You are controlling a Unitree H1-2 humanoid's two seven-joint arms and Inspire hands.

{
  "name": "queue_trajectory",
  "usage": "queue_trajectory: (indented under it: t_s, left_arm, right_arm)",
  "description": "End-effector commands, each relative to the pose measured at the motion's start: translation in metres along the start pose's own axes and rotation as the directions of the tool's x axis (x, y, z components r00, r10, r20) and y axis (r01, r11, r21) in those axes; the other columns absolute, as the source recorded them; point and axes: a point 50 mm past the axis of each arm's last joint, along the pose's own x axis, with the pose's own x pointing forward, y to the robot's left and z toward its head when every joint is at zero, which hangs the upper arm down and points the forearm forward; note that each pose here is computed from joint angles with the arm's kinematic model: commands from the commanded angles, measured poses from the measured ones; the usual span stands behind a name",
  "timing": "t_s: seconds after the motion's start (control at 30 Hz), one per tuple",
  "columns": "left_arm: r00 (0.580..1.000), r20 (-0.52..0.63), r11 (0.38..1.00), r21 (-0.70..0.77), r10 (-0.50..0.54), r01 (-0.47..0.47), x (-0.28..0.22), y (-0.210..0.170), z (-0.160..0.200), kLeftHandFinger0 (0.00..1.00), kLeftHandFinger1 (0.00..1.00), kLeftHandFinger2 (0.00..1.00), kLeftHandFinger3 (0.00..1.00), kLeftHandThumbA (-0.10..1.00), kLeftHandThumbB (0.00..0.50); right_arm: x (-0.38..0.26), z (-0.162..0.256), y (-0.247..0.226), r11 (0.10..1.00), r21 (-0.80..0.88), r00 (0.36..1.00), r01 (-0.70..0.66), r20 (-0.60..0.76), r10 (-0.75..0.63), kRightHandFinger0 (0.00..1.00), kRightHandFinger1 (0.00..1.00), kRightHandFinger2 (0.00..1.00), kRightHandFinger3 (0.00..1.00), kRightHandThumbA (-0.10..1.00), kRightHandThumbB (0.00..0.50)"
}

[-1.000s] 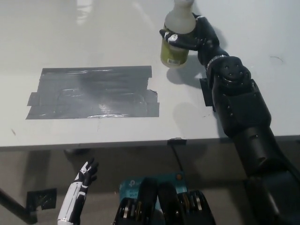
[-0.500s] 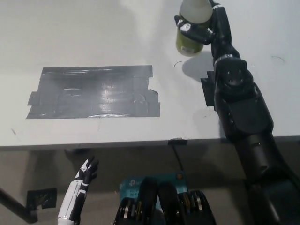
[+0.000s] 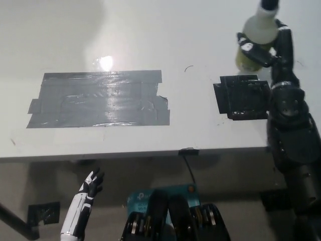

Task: A person hands a spray bottle to the robot which it grabs with its right hand and places on the black spot infront of it on the table

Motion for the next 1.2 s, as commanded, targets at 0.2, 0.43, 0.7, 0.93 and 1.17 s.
queue_trajectory:
  t_s: [0.2, 0.43, 0.7, 0.93, 1.17]
  left_arm:
    - [0.999, 0.038, 1.000, 0.020, 0.012, -0.013, -0.001, 0.006, 0.008, 1.00, 1.00, 1.00, 1.00, 1.00, 0.104]
    - [0.999, 0.045, 1.000, 0.009, 0.017, -0.018, 0.003, 0.005, 0.009, 1.00, 1.00, 1.00, 1.00, 1.00, 0.113]
    - [0.999, 0.045, 1.000, 0.004, 0.018, -0.019, 0.001, 0.005, 0.009, 1.00, 1.00, 1.00, 1.00, 1.00, 0.100]
    - [0.999, 0.045, 1.000, 0.011, 0.016, -0.016, -0.001, 0.005, 0.008, 1.00, 1.00, 1.00, 1.00, 1.00, 0.110]
    - [0.999, 0.044, 1.000, 0.004, 0.018, -0.018, 0.000, 0.005, 0.008, 1.00, 1.00, 1.00, 1.00, 1.00, 0.100]
  right_arm:
    - [0.009, 0.013, -0.010, 0.994, 0.088, 0.982, 0.068, 0.170, -0.082, 0.00, 0.13, 0.36, 0.06, 0.59, 0.376]
    - [0.006, 0.016, 0.005, 0.992, 0.106, 0.984, 0.067, 0.155, -0.083, 0.04, 0.24, 0.49, 0.19, 0.62, 0.414]
    - [-0.008, 0.009, 0.025, 0.992, 0.117, 0.986, 0.038, 0.156, -0.056, 0.03, 0.19, 0.39, 0.18, 0.62, 0.383]
    - [-0.016, -0.001, 0.028, 0.993, 0.108, 0.989, 0.048, 0.136, -0.063, 0.04, 0.24, 0.44, 0.22, 0.63, 0.387]
    - [-0.020, -0.014, 0.026, 0.995, 0.080, 0.992, 0.063, 0.104, -0.071, 0.09, 0.26, 0.44, 0.26, 0.69, 0.404]
